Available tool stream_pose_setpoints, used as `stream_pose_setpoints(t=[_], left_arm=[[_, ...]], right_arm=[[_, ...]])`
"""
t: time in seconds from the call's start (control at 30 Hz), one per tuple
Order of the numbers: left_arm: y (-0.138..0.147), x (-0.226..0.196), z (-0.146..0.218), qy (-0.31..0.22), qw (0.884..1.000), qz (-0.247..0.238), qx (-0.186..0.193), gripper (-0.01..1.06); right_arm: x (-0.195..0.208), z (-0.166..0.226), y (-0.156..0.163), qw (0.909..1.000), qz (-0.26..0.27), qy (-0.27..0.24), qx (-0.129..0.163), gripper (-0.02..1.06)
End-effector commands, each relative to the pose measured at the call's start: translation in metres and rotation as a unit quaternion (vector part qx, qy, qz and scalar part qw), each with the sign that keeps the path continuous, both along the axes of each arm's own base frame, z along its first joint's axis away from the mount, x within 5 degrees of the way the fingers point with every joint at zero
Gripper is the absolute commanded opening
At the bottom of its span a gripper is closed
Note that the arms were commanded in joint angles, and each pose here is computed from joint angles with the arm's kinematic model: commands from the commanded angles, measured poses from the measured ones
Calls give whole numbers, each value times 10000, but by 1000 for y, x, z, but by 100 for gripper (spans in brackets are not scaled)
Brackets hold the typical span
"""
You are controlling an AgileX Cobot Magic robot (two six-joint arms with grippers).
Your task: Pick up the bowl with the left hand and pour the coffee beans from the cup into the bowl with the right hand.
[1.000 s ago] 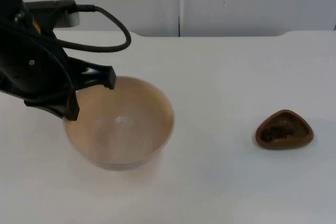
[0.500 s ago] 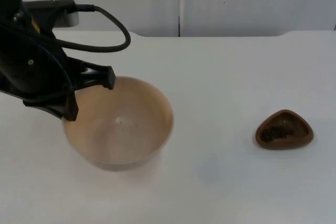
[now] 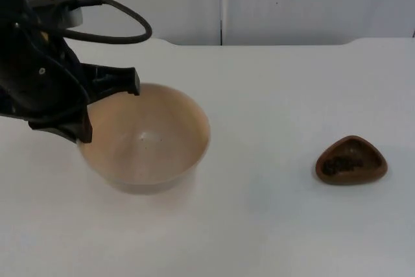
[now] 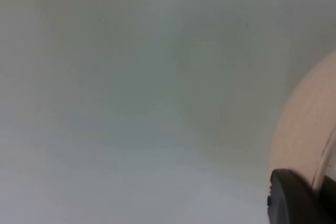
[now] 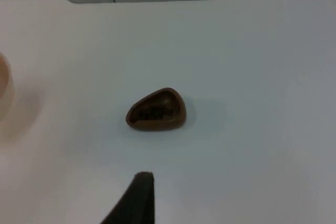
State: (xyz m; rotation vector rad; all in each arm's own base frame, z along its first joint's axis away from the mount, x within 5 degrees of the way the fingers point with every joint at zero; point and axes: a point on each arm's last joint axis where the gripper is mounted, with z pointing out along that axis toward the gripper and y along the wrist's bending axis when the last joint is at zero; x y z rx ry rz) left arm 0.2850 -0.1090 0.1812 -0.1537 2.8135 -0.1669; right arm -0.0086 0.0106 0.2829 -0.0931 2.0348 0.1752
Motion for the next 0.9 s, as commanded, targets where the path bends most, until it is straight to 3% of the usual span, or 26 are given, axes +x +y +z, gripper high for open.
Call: stream_pose_setpoints(t=[0.0, 0.33, 0.87], left_arm=[[1, 1, 1, -95, 9999, 69, -28, 0], [0, 1, -1, -45, 9999, 106, -60, 0], [0, 2, 0, -95, 9998, 113, -94, 0]], right_arm=[[1, 0, 0, 10000, -11, -62, 22, 105], [23, 21, 2, 10000, 6, 39, 66, 105], [104, 68, 5, 9982, -90, 585, 81, 105]])
